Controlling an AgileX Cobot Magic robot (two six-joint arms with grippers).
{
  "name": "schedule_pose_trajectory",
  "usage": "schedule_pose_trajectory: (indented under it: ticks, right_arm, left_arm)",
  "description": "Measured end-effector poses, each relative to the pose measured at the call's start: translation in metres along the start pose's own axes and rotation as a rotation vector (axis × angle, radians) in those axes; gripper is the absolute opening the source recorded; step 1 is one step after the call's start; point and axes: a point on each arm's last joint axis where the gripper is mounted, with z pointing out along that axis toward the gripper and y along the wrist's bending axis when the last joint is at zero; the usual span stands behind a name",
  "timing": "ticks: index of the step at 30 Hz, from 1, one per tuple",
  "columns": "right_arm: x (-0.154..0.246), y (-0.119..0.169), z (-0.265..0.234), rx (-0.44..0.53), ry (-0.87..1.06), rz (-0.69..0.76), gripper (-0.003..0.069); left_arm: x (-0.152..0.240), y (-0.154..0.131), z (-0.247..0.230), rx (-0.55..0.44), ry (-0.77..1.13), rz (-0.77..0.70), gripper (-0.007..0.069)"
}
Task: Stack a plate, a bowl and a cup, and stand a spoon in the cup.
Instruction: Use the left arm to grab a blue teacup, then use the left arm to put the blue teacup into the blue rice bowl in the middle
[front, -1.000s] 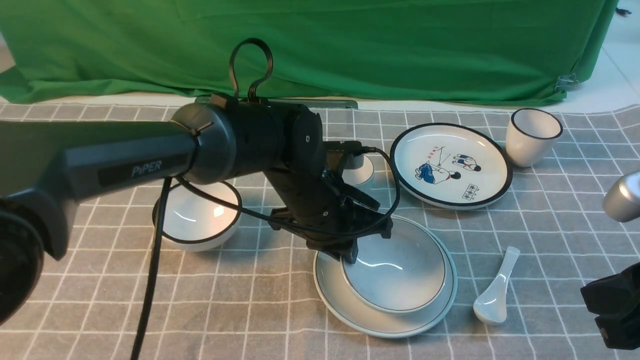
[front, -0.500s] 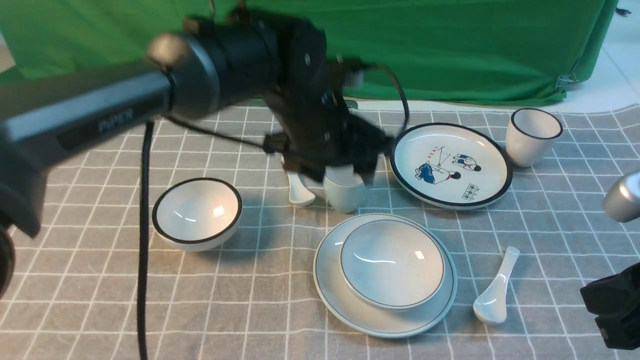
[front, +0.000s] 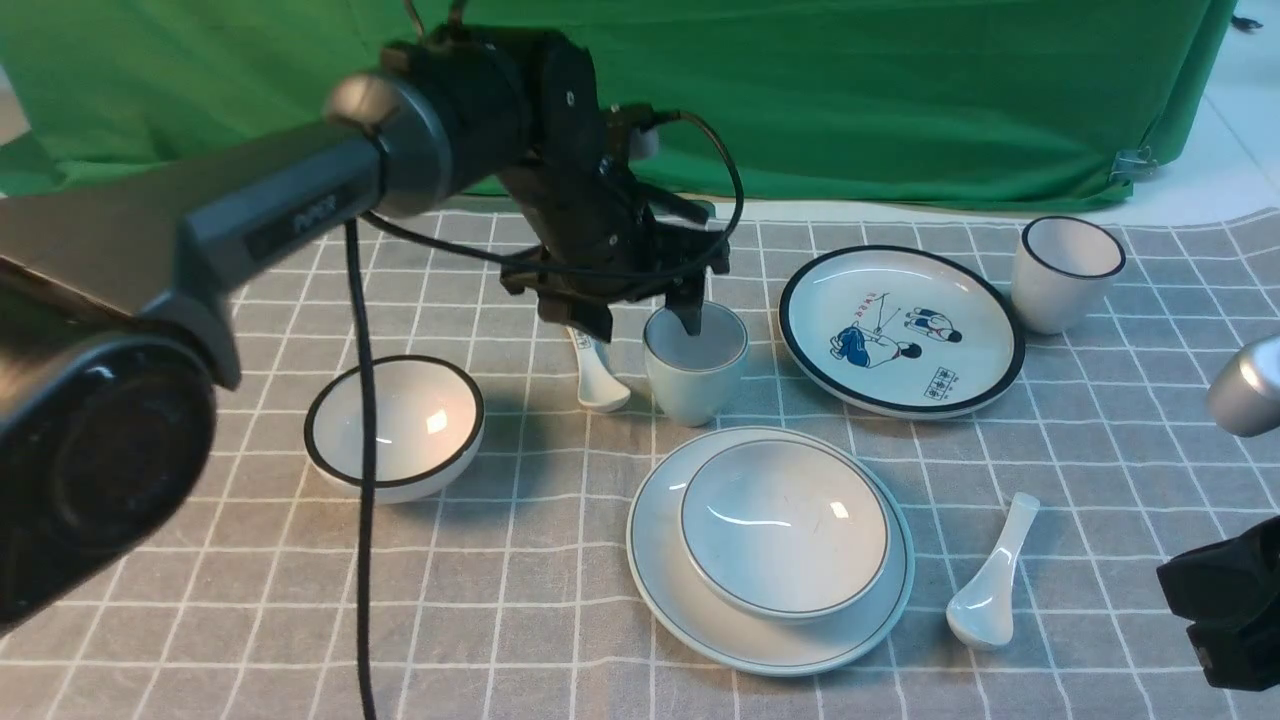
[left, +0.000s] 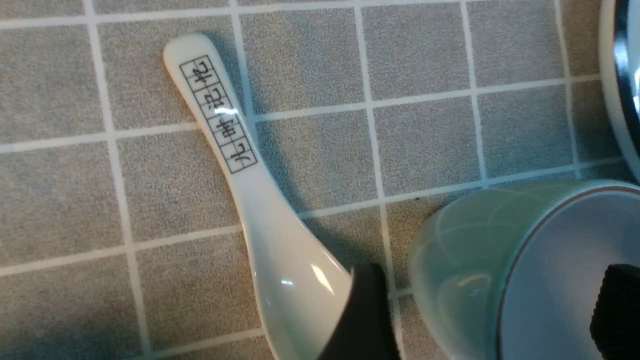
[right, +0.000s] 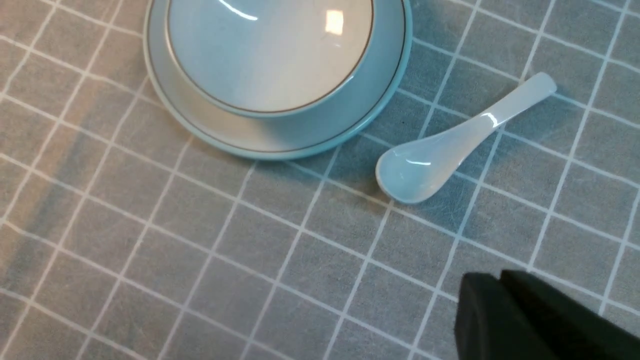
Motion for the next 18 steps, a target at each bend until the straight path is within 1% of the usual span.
schedule_pose_trajectory:
  ticks: [2,3,5,6,7,9,11,13,14,15,18]
  right_arm:
    - [0.0,0.0,0.0,0.0,-0.002,0.0,0.0069]
    - [0.0,0.0,0.0,0.0,-0.003,0.0,0.0069]
    - [0.0,0.0,0.0,0.0,-0.005,0.0,0.0069]
    - [-0.001,0.0,0.0,0.0,-0.006,0.0,0.0069]
    - [-0.001,0.0,0.0,0.0,-0.007,0.0,0.007]
    - [-0.001,0.0,0.0,0.0,-0.007,0.0,0.007]
    - [-0.001,0.0,0.0,0.0,-0.007,0.0,0.007]
    - [-0.001,0.0,0.0,0.0,-0.007,0.001,0.007]
    - [-0.001,0.0,0.0,0.0,-0.007,0.0,0.007]
    - [-0.001,0.0,0.0,0.0,-0.007,0.0,0.007]
    - [-0.001,0.0,0.0,0.001,-0.01,0.0,0.007]
  left_arm:
    - [0.0,0.001,0.005,0.0,0.0,0.005,0.0533]
    - [0.0,0.001,0.008,0.0,-0.003,0.017,0.051]
    - [-0.001,0.002,0.011,0.0,-0.009,0.034,0.045]
    - [-0.001,0.002,0.012,0.001,-0.014,0.041,0.0408]
    - [-0.001,0.002,0.013,0.002,-0.019,0.049,0.0274]
    - [-0.002,0.001,0.01,0.004,-0.024,0.066,0.0136]
    - [-0.004,-0.001,0.0,0.003,-0.043,0.088,0.006]
    - [-0.007,-0.005,-0.019,0.014,-0.078,0.105,0.003]
    - [-0.009,-0.007,-0.032,0.02,-0.103,0.113,0.0027]
    - [-0.009,-0.007,-0.032,0.02,-0.101,0.113,0.0027]
    - [-0.007,-0.021,-0.084,0.059,-0.155,0.162,0.0027]
